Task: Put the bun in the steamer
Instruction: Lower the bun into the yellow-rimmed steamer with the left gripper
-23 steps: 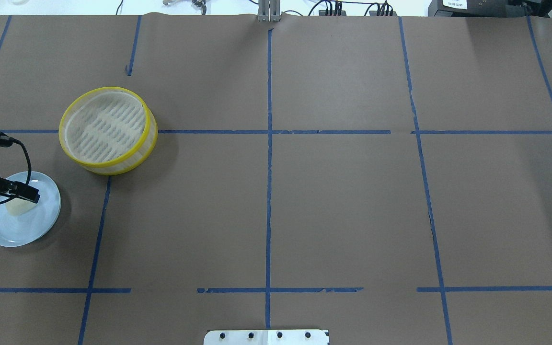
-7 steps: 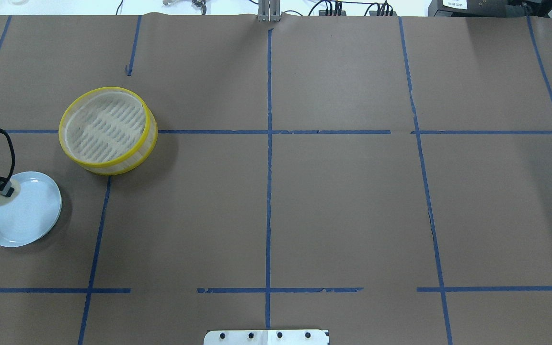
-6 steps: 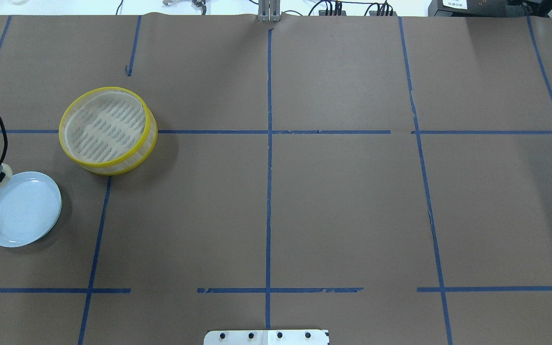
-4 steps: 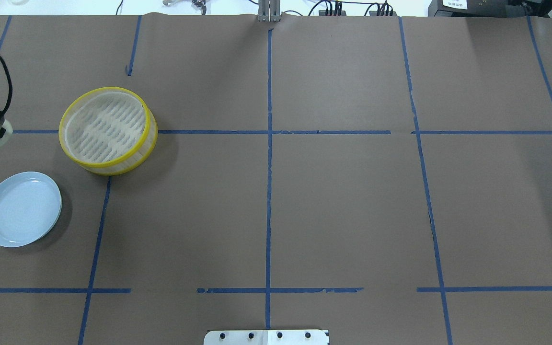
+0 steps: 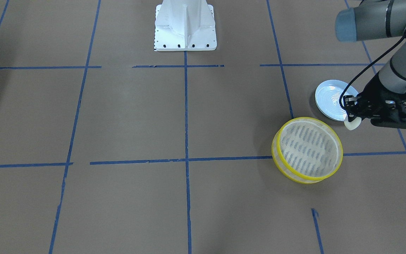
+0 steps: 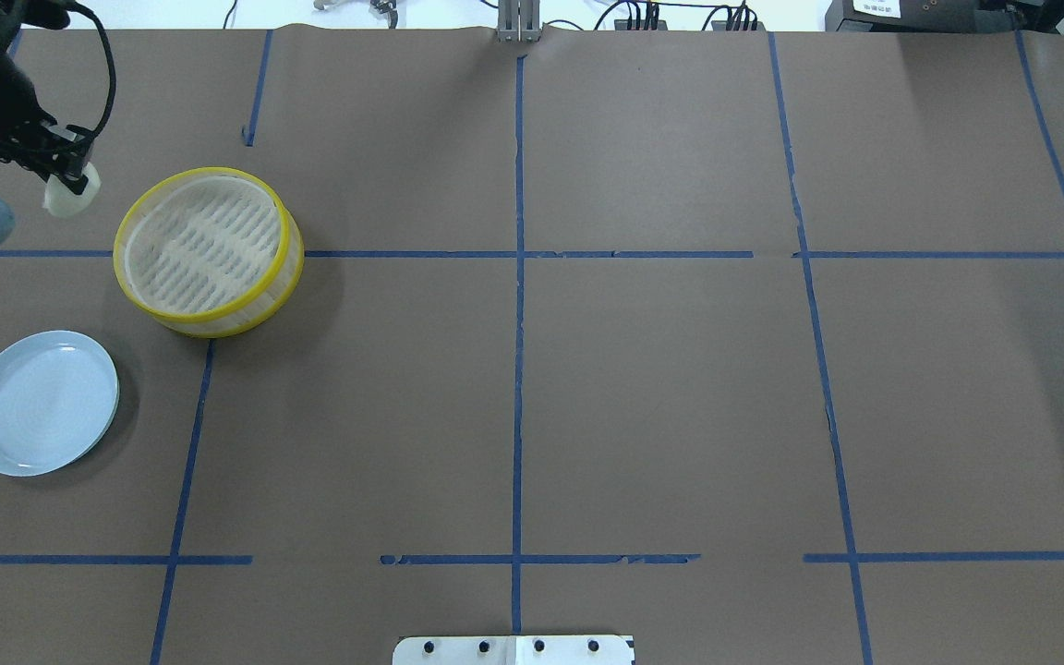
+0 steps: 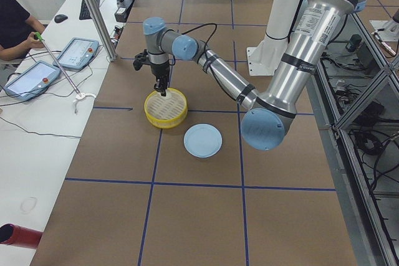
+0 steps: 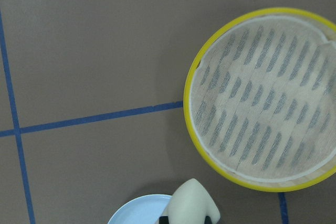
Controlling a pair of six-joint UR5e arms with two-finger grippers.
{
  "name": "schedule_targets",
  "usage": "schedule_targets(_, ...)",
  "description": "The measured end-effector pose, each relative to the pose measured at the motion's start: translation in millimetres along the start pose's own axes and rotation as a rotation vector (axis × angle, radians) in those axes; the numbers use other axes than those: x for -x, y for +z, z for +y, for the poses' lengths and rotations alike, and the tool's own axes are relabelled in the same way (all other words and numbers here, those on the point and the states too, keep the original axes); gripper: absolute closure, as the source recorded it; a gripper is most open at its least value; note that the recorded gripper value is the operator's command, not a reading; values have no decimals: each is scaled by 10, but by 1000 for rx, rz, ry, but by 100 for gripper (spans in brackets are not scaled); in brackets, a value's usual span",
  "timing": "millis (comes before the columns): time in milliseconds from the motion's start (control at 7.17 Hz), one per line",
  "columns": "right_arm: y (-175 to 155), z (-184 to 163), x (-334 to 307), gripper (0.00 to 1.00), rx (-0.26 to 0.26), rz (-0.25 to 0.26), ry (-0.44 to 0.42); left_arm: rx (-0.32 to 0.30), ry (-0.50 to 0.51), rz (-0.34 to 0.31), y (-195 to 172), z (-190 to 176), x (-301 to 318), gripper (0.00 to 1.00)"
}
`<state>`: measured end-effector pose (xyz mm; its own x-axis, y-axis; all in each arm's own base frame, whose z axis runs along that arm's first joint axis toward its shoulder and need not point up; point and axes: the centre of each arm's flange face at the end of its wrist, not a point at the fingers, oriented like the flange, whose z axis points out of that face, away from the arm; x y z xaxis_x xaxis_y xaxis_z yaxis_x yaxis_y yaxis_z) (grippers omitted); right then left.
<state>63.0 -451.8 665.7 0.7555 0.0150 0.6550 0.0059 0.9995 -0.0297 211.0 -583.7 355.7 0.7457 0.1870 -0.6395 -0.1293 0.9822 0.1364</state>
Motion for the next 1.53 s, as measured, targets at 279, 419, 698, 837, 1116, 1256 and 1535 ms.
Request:
schedule_targets(279, -2, 1, -3, 0, 0, 0, 1, -18, 2, 38, 485, -184, -120, 73)
schedule_targets(419, -3, 1, -3, 0, -1, 0, 1, -17, -1, 51, 716, -204, -193, 73)
schedule_targets(698, -1, 0, -1, 0, 0, 0, 0, -2, -11, 75, 1126, -138, -403, 73)
schedule_targets(837, 0, 0, 0, 0, 0, 0, 0, 0, -14, 81, 1256, -118, -448, 72)
schedule_targets(1116, -1, 0, -1, 0, 0, 0, 0, -1, -8, 87, 1387, -96, -471, 62)
schedule_targets(1256, -2, 1, -2, 0, 0, 0, 1, -3, -4, 89, 1424, -94, -470, 47)
schedule_targets(1535, -2, 1, -3, 0, 0, 0, 1, -4, -3, 90, 1451, -90, -456, 0)
